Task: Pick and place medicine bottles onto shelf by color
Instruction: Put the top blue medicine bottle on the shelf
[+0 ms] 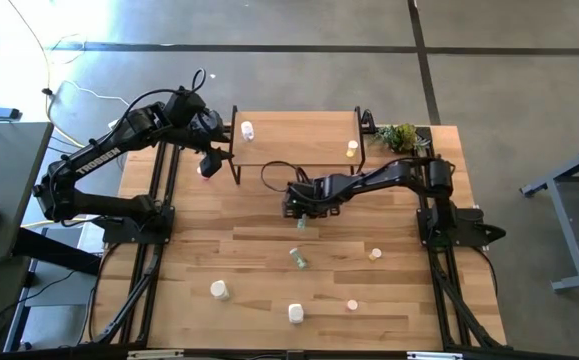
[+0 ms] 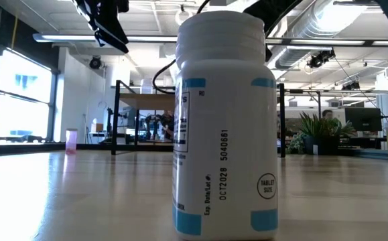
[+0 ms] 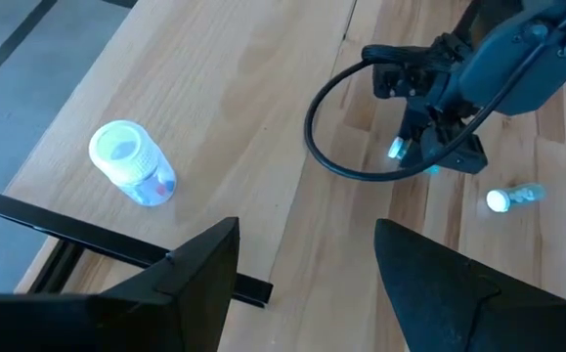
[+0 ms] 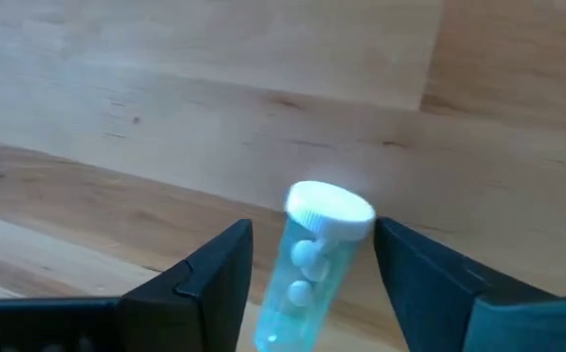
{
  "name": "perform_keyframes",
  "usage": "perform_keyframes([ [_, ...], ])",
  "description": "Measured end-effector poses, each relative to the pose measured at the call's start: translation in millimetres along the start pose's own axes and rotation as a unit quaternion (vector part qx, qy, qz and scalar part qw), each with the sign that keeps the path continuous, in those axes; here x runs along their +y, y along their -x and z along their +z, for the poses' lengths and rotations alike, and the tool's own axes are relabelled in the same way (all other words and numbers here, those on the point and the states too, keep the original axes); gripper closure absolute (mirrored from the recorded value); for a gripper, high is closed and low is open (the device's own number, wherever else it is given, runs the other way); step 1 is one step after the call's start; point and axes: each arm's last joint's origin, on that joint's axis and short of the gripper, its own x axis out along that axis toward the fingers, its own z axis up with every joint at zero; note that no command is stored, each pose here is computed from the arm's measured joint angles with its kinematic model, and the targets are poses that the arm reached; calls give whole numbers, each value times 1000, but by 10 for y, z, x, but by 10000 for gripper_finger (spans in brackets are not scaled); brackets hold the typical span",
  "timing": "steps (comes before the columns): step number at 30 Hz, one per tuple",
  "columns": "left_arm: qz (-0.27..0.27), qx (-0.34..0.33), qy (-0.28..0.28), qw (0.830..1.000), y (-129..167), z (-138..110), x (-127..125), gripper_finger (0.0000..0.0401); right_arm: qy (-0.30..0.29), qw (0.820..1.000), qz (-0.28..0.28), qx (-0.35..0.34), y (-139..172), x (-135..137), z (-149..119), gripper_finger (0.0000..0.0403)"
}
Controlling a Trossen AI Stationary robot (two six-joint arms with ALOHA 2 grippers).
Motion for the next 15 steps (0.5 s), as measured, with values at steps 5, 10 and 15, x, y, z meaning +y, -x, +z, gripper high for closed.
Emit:
perform_keyframes([
  [5,0,1,-2,1000,-2,0,1,172,-1,1000,-12,8,-7,-25,-9,251],
  [10,1,1,-9,1000,-2,0,1,172,-2,1000,-15,10,-9,-32,-7,290],
  [15,2,1,-9,1000,-2,0,2,172,18,1000,-9,21,-9,-24,-14,312],
])
